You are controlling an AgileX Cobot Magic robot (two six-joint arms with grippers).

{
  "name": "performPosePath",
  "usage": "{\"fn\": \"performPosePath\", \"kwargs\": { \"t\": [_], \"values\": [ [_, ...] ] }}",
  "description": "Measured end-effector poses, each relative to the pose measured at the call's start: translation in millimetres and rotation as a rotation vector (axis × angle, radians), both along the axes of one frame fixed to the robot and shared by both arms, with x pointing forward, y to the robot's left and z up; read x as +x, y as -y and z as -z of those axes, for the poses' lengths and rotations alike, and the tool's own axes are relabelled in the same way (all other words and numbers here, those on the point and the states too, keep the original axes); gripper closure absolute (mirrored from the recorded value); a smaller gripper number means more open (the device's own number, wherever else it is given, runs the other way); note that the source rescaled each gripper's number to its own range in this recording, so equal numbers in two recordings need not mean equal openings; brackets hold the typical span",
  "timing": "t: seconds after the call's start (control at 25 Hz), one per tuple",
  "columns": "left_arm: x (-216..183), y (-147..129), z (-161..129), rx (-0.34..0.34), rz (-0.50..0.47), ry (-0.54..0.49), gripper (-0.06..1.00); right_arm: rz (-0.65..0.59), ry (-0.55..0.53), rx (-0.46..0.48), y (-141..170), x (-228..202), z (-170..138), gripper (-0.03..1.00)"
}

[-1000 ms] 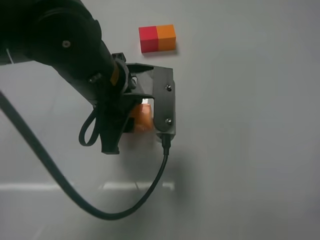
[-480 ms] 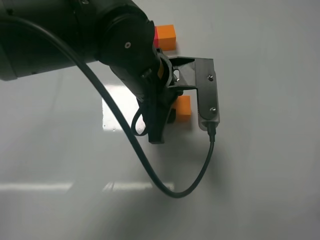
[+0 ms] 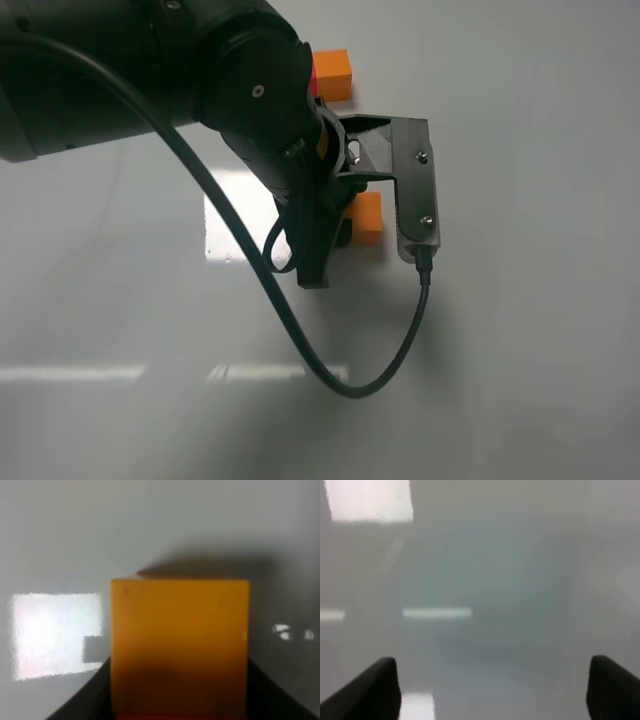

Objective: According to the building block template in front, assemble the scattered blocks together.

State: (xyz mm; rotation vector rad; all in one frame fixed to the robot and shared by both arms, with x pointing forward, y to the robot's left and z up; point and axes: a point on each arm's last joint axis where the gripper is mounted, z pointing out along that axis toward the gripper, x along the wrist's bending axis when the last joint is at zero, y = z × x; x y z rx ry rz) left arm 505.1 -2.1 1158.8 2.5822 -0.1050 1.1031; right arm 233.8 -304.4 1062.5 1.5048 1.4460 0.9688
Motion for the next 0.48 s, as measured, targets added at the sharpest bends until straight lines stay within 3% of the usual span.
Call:
{"fn": "performPosePath", "kwargs": {
  "t": [0.28,0.36,0.48],
  "values": [
    [0.4,0.9,0.3,0.0,0.002,0.006,0.92,0.0,0.0,0.0,0.0,0.0,0.0,0.24],
    [1.9,3.2,3.0,0.0,0.006,0.008,0.8,0.0,0.0,0.0,0.0,0.0,0.0,0.24],
    [2.2,4.4,3.4,-0.018,-0.003,0.004,0.46,0.0,-0.002,-0.001,0.0,0.2,0.5,0.24]
  ]
}}
